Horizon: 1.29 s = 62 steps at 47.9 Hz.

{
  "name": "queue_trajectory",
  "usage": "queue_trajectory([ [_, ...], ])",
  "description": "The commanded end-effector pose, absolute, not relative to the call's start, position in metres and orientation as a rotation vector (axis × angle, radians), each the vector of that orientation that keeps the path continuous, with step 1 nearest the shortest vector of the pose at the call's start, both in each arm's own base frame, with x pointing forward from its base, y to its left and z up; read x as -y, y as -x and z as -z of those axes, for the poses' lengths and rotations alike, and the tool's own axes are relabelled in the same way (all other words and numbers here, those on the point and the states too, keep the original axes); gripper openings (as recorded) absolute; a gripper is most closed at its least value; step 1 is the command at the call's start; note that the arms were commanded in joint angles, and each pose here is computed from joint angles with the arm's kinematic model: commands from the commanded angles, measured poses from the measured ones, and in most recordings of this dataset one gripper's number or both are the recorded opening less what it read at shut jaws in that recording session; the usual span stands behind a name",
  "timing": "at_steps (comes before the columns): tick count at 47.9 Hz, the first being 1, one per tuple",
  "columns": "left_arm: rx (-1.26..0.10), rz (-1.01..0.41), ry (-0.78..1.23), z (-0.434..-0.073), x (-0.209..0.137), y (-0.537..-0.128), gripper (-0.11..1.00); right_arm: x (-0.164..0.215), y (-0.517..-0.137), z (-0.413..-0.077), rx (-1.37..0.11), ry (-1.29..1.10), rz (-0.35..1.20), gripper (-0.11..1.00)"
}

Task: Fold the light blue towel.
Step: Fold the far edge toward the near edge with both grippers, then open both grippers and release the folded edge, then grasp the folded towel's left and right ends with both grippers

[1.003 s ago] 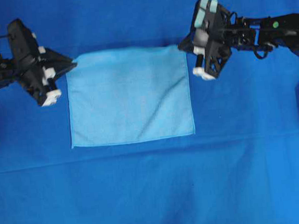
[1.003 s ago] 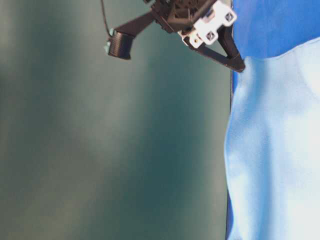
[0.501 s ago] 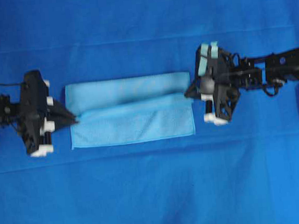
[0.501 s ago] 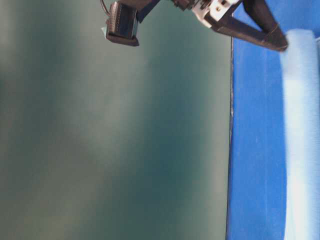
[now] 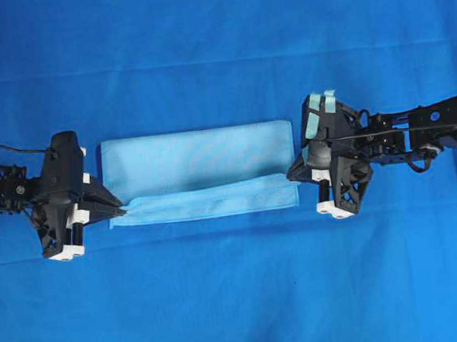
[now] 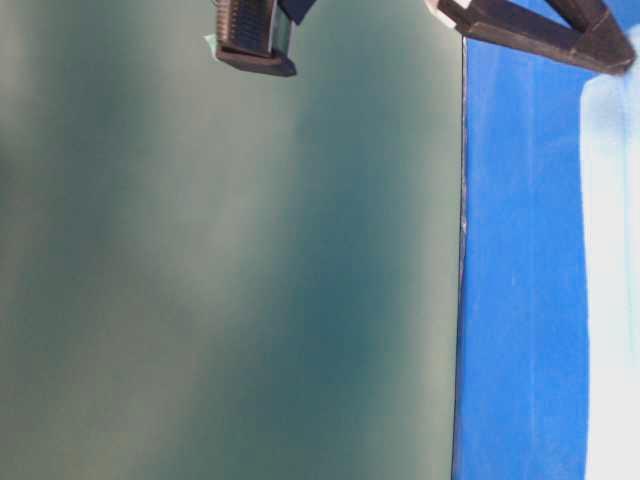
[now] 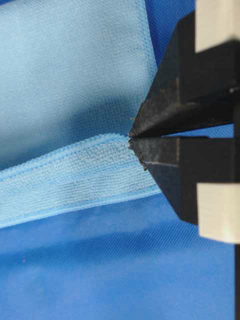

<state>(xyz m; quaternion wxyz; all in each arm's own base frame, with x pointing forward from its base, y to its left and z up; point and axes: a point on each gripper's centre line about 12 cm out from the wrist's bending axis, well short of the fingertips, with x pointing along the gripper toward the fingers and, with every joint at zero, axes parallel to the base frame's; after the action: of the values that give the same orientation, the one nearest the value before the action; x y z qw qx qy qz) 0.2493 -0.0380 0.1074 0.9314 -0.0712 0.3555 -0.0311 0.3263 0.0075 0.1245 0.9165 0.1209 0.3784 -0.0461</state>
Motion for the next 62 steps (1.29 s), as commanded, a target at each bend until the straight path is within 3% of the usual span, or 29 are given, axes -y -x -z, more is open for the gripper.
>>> queue_trajectory([
  [1,-0.716,0.067,0.147,-0.11,0.039,-0.253,0.01,-0.009,-0.331,-0.13,-0.755,-0.251,0.09,0.02],
  [5,-0.72,0.066,0.148,-0.109,0.039,-0.252,0.04,-0.009,-0.333,-0.127,-0.762,-0.257,0.095,0.02],
  [10,-0.722,0.065,0.149,-0.109,0.039,-0.252,0.24,-0.012,-0.338,-0.126,-0.763,-0.258,0.088,0.04],
  [18,-0.714,0.067,0.147,-0.112,0.039,-0.252,0.7,-0.024,-0.343,-0.132,-0.752,-0.242,0.051,0.53],
  [20,-0.711,0.07,0.146,-0.114,0.04,-0.252,0.76,-0.026,-0.343,-0.134,-0.748,-0.24,0.044,0.62],
  [22,-0.704,0.073,0.142,-0.117,0.04,-0.252,0.76,-0.027,-0.343,-0.139,-0.736,-0.24,0.039,0.66],
  [27,-0.675,0.076,0.133,-0.127,0.038,-0.252,0.73,-0.027,-0.34,-0.151,-0.706,-0.228,0.028,0.59],
  [35,-0.653,0.038,0.136,-0.135,0.026,-0.249,0.72,-0.012,-0.335,-0.17,-0.642,-0.204,0.045,0.6],
  [48,-0.685,-0.069,0.116,-0.129,-0.007,-0.254,0.72,0.045,-0.33,-0.158,-0.665,-0.229,0.203,0.6],
  [62,-0.755,-0.175,0.099,-0.11,-0.042,-0.253,0.72,0.073,-0.336,-0.129,-0.731,-0.227,0.27,0.6],
])
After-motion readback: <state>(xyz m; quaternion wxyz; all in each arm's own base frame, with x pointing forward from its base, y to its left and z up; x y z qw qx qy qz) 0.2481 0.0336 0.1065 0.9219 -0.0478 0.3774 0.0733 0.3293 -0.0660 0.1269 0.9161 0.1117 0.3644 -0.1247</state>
